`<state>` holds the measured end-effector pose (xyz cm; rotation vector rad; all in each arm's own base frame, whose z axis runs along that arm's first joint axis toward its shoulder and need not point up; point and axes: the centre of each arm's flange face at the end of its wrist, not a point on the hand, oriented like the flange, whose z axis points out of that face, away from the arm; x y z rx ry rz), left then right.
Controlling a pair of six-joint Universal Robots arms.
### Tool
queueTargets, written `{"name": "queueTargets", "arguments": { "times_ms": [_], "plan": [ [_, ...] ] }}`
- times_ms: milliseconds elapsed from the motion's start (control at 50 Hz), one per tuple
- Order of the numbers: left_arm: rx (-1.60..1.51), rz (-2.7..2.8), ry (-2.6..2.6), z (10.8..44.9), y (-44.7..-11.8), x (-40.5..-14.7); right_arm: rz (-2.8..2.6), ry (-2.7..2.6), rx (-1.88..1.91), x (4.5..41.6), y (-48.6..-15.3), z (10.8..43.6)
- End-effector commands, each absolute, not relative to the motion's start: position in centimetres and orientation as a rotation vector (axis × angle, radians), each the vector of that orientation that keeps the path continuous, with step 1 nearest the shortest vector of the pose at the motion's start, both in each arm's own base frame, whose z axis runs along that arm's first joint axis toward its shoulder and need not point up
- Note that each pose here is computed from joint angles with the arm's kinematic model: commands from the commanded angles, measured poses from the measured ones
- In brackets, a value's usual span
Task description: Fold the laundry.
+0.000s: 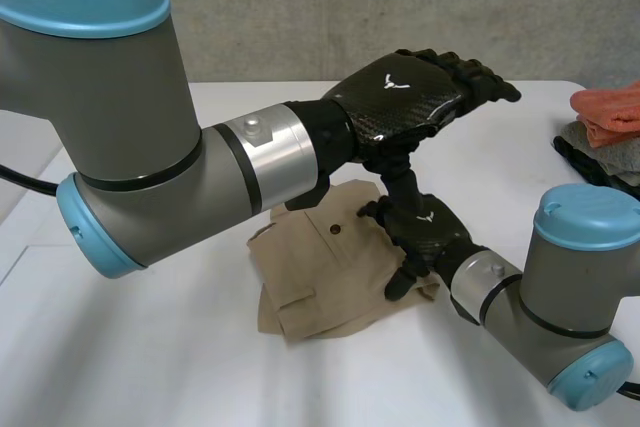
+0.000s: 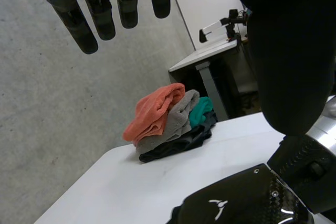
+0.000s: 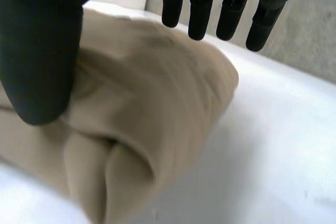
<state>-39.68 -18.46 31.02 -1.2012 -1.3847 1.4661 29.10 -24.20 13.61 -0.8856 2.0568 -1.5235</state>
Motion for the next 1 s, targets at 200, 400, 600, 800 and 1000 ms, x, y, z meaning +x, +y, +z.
{"name": "queueTargets", "arguments": {
  "times_ms": [200,400,600,800,1000],
  "plan": [
    [-1.211,1.448,-1.375,32.8,-17.1,-39.4,-1.832,1.896,-1.276,30.5,-19.6,15.6],
    [-1.194,1.47,-1.387,33.3,-17.7,-38.7,-1.784,1.864,-1.378,30.8,-17.9,13.2],
    [-1.198,1.46,-1.396,32.9,-17.7,-38.7,-1.821,1.789,-1.381,31.8,-18.0,11.5],
    [-1.193,1.459,-1.404,32.8,-17.9,-38.6,-1.907,1.718,-1.38,33.2,-19.3,10.5],
    [-1.189,1.454,-1.404,32.9,-18.2,-38.4,-2.053,1.628,-1.337,34.9,-21.6,11.1]
  ]
}}
